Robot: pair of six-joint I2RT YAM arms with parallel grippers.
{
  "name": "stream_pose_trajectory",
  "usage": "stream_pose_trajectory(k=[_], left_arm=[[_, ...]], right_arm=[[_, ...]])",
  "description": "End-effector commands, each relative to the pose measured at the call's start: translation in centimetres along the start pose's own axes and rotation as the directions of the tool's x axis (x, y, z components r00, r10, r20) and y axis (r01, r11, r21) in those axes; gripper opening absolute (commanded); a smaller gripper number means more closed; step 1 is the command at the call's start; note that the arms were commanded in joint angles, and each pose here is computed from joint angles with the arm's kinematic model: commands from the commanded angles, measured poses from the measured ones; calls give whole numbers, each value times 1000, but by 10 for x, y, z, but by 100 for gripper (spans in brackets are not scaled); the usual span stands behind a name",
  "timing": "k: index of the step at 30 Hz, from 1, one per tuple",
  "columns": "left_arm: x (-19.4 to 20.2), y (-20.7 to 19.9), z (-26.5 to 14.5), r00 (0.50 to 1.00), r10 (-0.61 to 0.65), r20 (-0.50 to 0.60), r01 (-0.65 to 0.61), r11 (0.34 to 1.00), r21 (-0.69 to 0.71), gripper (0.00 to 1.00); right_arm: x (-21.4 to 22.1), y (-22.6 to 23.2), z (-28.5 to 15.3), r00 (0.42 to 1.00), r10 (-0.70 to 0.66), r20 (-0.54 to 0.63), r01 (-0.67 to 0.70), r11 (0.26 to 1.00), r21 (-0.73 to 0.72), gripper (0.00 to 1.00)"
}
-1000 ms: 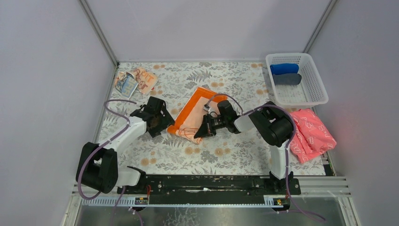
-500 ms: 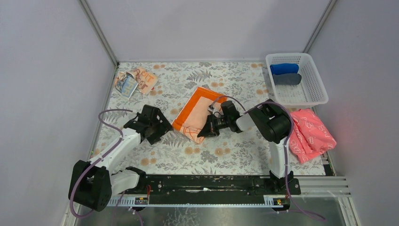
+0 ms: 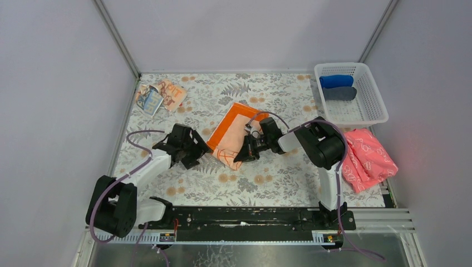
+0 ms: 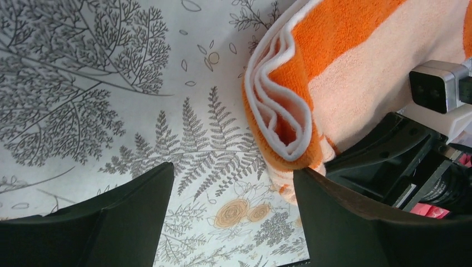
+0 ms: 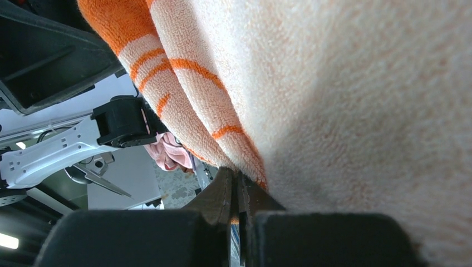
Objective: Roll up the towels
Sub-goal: Roll the towel at the center of the board.
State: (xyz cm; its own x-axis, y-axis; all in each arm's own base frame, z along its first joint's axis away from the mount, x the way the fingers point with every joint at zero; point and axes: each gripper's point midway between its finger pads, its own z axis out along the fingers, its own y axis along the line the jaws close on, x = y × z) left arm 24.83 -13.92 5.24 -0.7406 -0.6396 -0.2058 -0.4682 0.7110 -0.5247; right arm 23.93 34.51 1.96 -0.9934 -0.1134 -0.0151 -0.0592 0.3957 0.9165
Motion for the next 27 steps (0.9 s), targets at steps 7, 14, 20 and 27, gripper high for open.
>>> stream_pose_trajectory(k=[7,14,20,27], left_arm=[[-26,-6,29,996,-53,75,53,999,-3,73],[-19,30,47,995,-75,65,85,984,-155,73],[-2,48,60,996,-87,8,87,979,-186,65],[3,53,62,996,-85,-15,80,977,-199,64]], right_arm=[[-6,-11,-5,999,-46,18,44,994,99,7],[-12,-3,-14,991,-132,21,127,978,163,17],[-17,18,-25,954,-301,5,286,913,292,31],[-32,57,-44,808,-588,41,500,721,479,47]])
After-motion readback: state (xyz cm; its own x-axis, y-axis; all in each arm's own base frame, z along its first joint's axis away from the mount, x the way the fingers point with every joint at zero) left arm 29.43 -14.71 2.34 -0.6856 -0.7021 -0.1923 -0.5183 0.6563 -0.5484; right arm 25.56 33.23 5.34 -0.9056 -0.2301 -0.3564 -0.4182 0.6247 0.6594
